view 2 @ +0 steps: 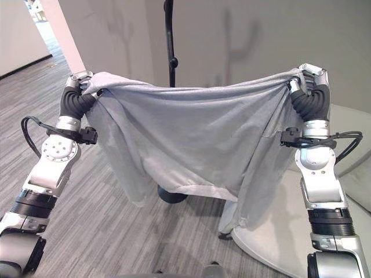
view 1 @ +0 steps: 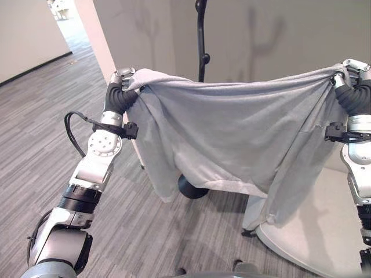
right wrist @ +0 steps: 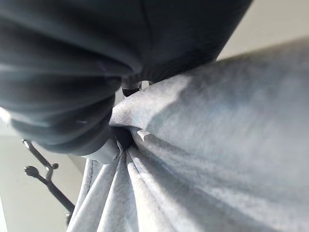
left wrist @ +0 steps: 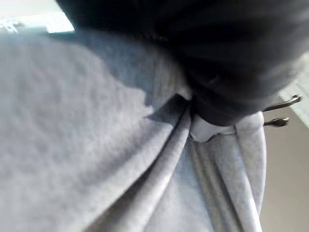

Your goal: Hang the clothes on the sofa on the clothes rack.

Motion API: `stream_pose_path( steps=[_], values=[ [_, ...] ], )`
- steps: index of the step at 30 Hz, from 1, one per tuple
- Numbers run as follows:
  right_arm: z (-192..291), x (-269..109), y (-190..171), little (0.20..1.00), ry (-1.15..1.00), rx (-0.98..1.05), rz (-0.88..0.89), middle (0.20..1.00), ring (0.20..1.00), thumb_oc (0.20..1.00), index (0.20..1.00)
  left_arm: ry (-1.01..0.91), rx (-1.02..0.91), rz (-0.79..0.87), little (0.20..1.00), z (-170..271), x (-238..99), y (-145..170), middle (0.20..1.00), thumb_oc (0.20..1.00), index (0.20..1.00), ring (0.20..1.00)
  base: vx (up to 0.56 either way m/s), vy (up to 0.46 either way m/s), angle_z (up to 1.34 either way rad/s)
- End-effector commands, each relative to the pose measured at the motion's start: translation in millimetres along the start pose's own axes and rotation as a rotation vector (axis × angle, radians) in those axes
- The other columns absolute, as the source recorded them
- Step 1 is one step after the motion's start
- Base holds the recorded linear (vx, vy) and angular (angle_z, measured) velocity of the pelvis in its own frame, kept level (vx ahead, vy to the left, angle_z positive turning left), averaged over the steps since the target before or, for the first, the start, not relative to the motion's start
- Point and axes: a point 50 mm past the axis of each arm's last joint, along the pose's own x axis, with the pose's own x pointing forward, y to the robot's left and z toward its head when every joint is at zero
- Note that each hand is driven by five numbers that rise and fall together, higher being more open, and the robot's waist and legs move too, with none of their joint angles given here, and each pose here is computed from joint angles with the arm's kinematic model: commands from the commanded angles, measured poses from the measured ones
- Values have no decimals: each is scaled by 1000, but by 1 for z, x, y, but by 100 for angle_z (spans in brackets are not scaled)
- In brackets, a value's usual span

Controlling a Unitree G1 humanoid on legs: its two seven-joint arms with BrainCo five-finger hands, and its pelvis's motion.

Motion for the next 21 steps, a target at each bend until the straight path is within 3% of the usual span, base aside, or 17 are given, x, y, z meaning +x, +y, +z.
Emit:
stream_pose_path(
  steps=[1,7,21],
  values=[
    [22,20,-32,200,-126,-29,-123,200,200,200,200,-147,-2,60,200,30,12,16,200,200,200,200,276,-83,35],
    [23,13,-43,200,-129,-61,-125,200,200,200,200,-132,-29,45,200,25,6,9,200,200,200,200,224,-151,44],
    [30,14,-47,200,-161,-23,-112,200,200,200,200,-134,-72,125,200,24,-4,23,200,200,200,200,106,-101,-2]
  ],
)
